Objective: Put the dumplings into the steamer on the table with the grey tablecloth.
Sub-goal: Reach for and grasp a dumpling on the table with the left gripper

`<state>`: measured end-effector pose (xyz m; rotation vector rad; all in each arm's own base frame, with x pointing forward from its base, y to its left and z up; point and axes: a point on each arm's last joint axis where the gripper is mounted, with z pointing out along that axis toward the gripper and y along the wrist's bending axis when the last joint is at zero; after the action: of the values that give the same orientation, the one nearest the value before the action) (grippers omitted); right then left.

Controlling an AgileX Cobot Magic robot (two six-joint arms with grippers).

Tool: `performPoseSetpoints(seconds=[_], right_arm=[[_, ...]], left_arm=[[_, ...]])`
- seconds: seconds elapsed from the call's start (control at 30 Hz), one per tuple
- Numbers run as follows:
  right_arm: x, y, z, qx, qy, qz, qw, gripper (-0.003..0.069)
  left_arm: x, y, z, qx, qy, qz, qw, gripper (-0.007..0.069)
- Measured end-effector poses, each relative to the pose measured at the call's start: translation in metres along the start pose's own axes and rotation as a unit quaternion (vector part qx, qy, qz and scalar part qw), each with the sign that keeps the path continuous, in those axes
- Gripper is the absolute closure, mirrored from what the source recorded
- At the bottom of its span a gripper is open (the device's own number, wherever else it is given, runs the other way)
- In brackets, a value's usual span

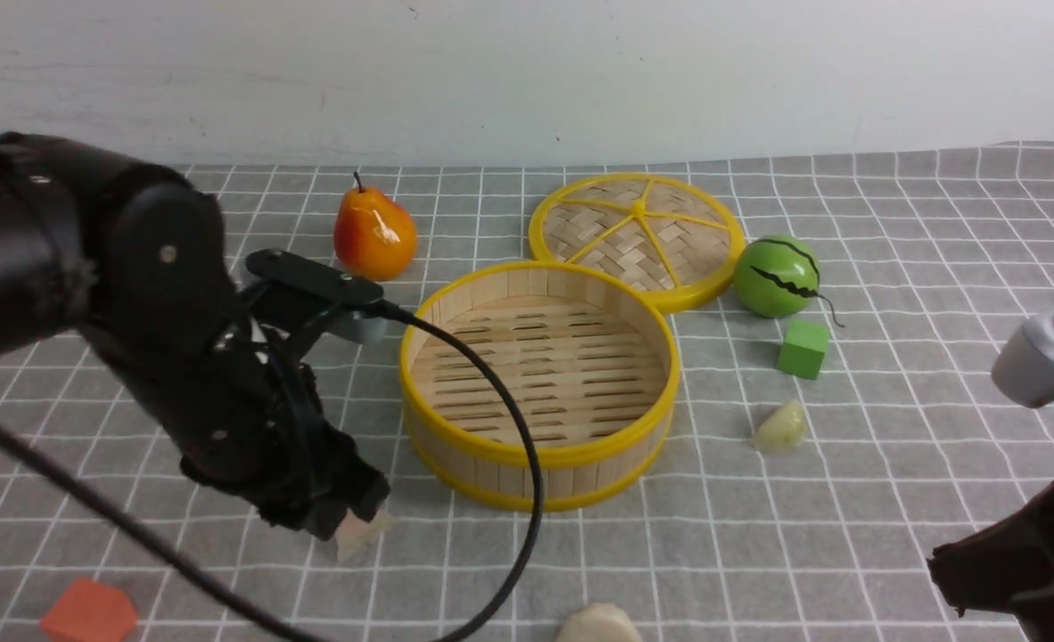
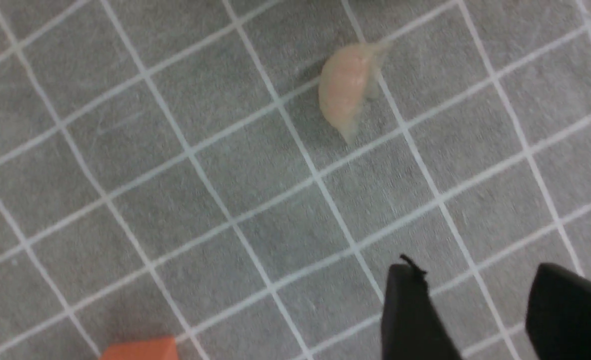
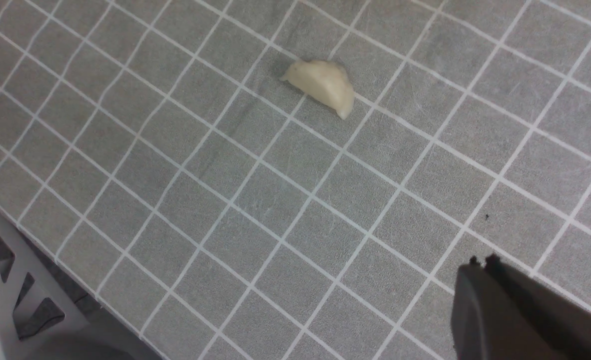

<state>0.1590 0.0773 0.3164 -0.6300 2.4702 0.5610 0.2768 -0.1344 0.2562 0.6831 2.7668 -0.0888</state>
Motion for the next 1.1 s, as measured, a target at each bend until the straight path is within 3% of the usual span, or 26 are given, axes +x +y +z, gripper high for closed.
performPoseSetpoints(seconds=[0.13, 0.4, 0.7, 0.87, 0.93, 1.1], right_arm=[[0.0, 0.0, 0.0, 0.001, 0.0, -0.001, 1.0, 0.0673], [0.0, 0.0, 0.0, 0.001, 0.0, 0.0, 1.0, 0.0669], [0.0, -0.001, 0.0, 0.003, 0.001, -0.002, 1.0, 0.0662], [0.0, -0.001, 0.0, 0.003, 0.0, -0.002, 1.0, 0.0659], [0.0, -0.001, 0.0, 0.004, 0.001, -0.002, 1.0, 0.0659], [0.0, -0.001, 0.0, 0.004, 0.001, -0.002, 1.0, 0.0657]], left_arm=[[-0.018, 0.003, 0.029, -0.013, 0.009, 0.01, 1.0, 0.0124], [-0.031, 0.006, 0.078, -0.026, 0.013, 0.027, 0.999, 0.0107], [-0.034, 0.006, 0.103, -0.027, 0.021, 0.029, 0.999, 0.0236], [-0.034, 0.006, 0.106, -0.029, 0.024, -0.003, 0.999, 0.043], [-0.035, 0.006, 0.106, -0.029, 0.025, -0.01, 0.999, 0.0471], [-0.039, 0.006, 0.09, -0.026, 0.055, -0.028, 0.998, 0.0465]])
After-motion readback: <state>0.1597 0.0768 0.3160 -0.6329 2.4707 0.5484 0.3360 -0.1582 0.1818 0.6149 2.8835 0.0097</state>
